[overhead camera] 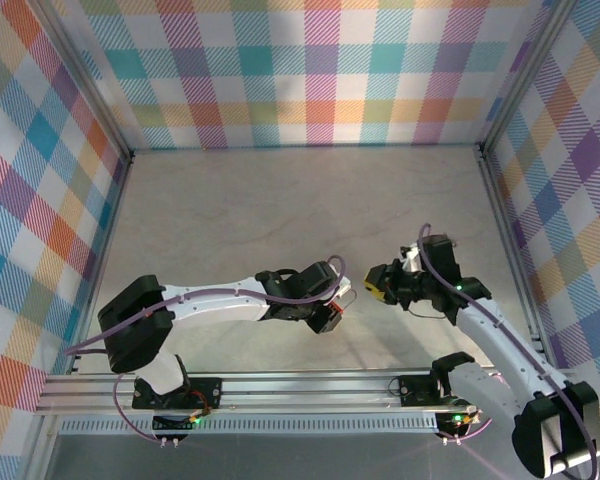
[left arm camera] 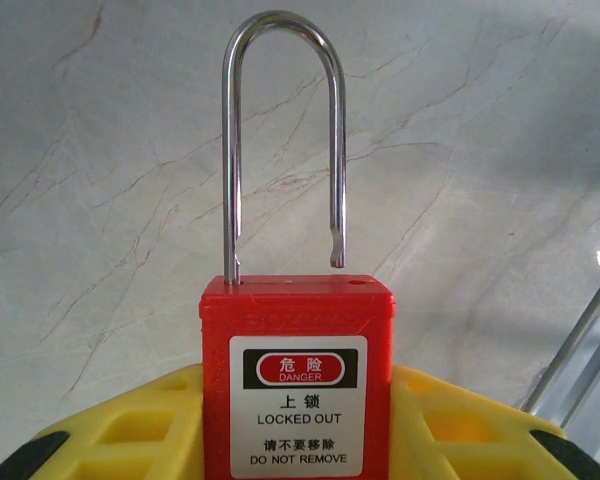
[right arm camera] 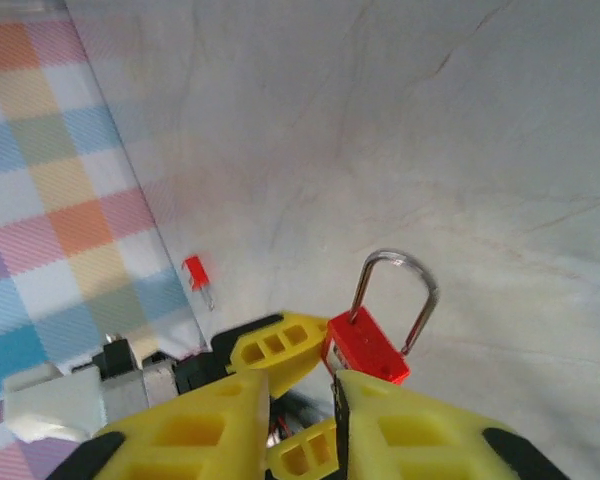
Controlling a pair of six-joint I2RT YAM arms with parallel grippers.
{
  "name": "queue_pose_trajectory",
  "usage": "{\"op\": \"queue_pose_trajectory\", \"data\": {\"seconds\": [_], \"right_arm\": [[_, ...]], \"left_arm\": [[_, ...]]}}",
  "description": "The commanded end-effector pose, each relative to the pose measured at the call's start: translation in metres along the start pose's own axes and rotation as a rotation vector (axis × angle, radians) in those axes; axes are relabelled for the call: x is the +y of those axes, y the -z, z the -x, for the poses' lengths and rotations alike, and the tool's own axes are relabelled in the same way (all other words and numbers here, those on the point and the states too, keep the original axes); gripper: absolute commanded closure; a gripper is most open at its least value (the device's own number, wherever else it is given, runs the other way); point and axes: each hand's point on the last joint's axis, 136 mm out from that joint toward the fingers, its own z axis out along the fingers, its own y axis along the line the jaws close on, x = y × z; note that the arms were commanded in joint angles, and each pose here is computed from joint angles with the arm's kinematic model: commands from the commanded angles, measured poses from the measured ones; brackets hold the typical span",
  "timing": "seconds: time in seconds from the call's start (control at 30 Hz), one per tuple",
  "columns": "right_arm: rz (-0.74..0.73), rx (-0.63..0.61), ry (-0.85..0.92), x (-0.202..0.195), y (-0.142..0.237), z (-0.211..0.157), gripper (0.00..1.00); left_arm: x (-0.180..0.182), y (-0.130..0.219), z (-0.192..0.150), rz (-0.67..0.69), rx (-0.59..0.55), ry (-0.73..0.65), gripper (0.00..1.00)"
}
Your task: Unlock with the key
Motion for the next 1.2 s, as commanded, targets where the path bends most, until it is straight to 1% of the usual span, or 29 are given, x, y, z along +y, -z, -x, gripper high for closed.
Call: {"op": "queue_pose_trajectory", "data": {"seconds": [0.0, 0.13, 0.3, 0.43, 0.63, 0.77, 0.97, 1.03, 1.17], "right_arm": [[0.035, 0.079, 0.017, 0.015, -0.013, -0.018, 0.81], [0.010, 0.064, 0.018, 0.011, -0.022, -0.019, 0.81], [-0.051, 0.069, 0.009, -0.003, -0.028, -0.018, 0.86], [-0.061, 0.071, -0.004, -0.011, -0.033, -0.018, 0.88], [-0.095, 0.058, -0.011, -0.022, -0.037, -0.015, 0.90], [-0.108, 0.044, -0.008, -0.025, -0.041, -0.009, 0.91], [-0.146, 0.036, -0.003, -0.033, -0.046, -0.004, 0.93], [-0.137, 0.031, 0.005, -0.032, -0.048, -0.003, 0.93], [-0.064, 0.022, 0.047, -0.016, -0.050, 0.001, 0.91]], "left_arm": [[-0.003, 0.015, 0.023, -0.007, -0.062, 0.004, 0.99], [-0.006, 0.017, 0.027, -0.022, -0.076, -0.005, 1.00], [-0.008, 0.023, 0.029, -0.031, -0.090, -0.006, 1.00], [-0.010, 0.031, 0.035, -0.040, -0.109, -0.006, 0.99], [-0.013, 0.036, 0.041, -0.065, -0.128, 0.008, 1.00], [-0.020, 0.040, 0.045, -0.107, -0.148, 0.004, 1.00], [-0.022, 0.047, 0.044, -0.121, -0.162, 0.006, 1.00], [-0.023, 0.049, 0.045, -0.133, -0.165, 0.013, 1.00], [-0.030, 0.050, 0.044, -0.179, -0.167, 0.022, 1.00]]}}
